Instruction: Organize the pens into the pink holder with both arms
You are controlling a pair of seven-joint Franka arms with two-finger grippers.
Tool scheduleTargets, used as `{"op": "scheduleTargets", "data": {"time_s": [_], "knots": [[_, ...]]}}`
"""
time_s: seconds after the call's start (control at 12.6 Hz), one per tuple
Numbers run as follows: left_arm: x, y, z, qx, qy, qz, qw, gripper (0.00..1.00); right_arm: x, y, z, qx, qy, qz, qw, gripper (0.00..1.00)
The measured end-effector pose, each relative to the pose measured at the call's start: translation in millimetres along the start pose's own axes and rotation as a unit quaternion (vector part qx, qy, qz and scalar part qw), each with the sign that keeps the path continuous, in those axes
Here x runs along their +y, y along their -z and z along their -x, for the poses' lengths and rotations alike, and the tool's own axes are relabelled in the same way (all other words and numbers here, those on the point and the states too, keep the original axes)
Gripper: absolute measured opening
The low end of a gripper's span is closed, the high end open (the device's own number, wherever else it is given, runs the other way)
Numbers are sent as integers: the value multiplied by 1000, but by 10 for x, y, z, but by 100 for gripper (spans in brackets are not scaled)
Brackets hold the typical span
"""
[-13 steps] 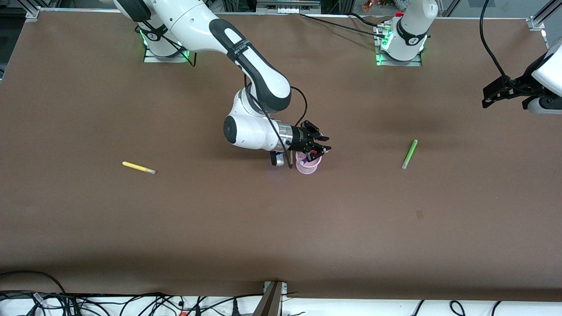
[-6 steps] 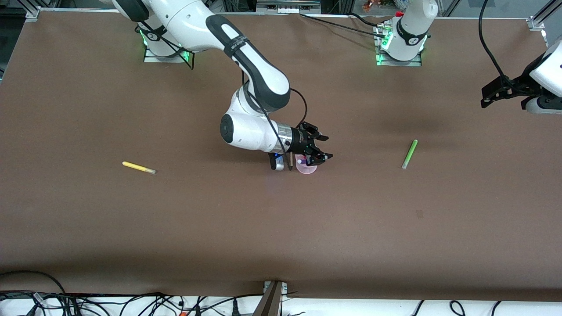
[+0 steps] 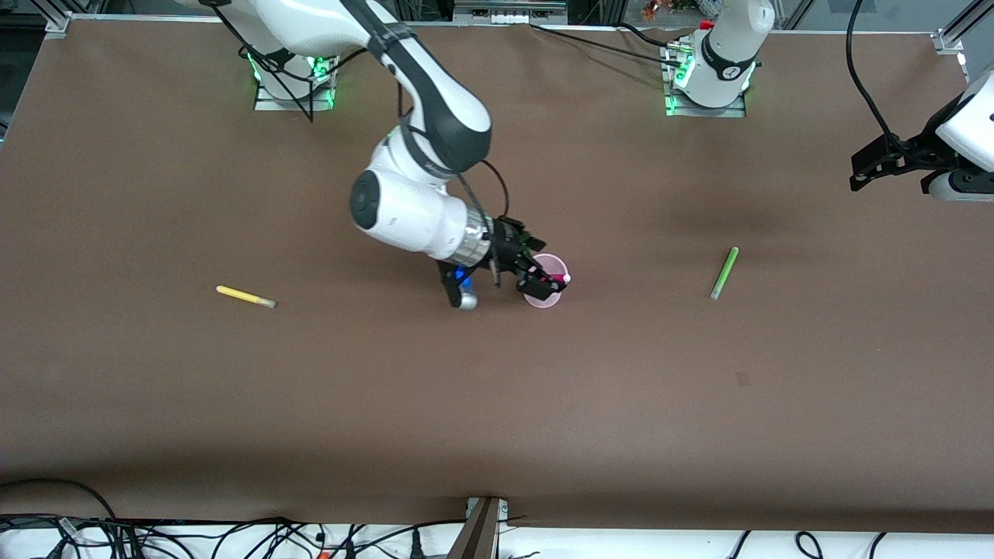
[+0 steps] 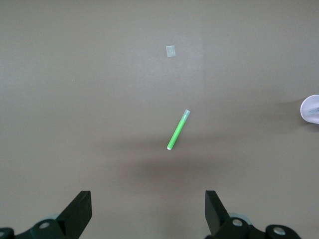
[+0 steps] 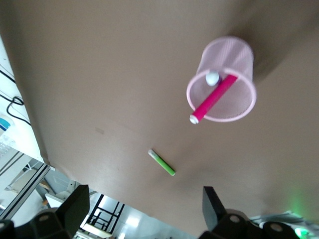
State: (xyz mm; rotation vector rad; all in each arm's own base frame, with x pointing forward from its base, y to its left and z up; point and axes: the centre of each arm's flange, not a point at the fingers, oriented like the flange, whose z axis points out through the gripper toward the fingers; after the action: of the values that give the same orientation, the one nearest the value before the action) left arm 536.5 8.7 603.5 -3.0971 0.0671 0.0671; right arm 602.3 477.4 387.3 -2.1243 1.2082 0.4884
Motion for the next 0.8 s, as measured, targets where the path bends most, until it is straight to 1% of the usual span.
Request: {"op": "scheduleTargets", "data": {"time_s": [0.16,0.32,0.4,0.48,0.56,0.72,0.8], "knots": [[3,0,0,0,0,1,1000,100,-67,491,-189,7,53,25,998,100],[3,-2,-1,0,0,1,1000,100,-82,1069,-335,14,110,58,992,100],[3,-4,-1,0,0,1,1000,100,-47,1397,-401,24,147,86,985,100],[3,-5,-2,-1,0,1,1000,100,13,1738,-467,33,186,112,975,100],[3,-6,-2,-1,0,1,1000,100,89,2098,-546,36,218,129,967,100],[4,-8,1,-3,0,1,1000,100,336,2811,-785,37,272,153,949,100],[5,-9,3,-3,0,2,1000,100,479,3084,-879,48,295,168,939,100]]}}
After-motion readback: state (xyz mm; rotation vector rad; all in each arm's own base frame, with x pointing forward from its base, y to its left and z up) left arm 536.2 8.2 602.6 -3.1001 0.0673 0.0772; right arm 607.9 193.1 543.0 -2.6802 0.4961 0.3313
